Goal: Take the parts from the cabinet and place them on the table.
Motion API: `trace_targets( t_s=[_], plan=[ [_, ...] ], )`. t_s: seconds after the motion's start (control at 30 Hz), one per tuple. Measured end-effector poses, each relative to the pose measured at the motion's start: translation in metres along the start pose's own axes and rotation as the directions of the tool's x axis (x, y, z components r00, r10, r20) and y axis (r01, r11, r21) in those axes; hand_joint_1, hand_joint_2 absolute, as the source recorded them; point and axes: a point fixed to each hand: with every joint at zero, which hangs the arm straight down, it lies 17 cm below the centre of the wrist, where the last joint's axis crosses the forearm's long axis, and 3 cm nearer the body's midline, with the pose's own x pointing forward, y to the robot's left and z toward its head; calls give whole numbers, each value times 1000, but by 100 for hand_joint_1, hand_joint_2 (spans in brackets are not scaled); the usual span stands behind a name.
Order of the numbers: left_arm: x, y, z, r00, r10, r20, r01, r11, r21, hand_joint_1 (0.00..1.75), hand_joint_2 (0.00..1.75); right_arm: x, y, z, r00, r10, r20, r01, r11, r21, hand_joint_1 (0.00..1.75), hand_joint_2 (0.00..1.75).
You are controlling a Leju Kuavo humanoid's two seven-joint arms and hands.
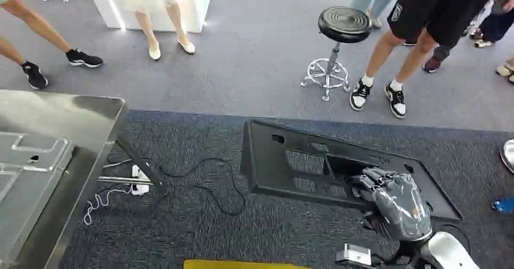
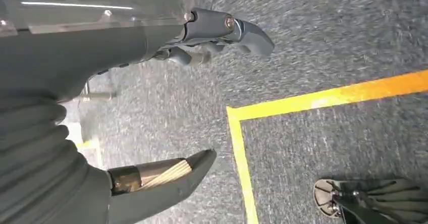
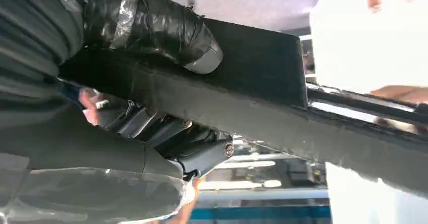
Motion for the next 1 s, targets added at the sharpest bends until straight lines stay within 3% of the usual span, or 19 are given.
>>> trace_targets(
  t_s=[1.0],
  plan=[
    [-2, -1, 0, 1000, 13, 0, -13, 1000, 2, 0, 175, 8, 9, -25, 999, 13, 44, -14, 1000, 23, 175, 175]
  ],
)
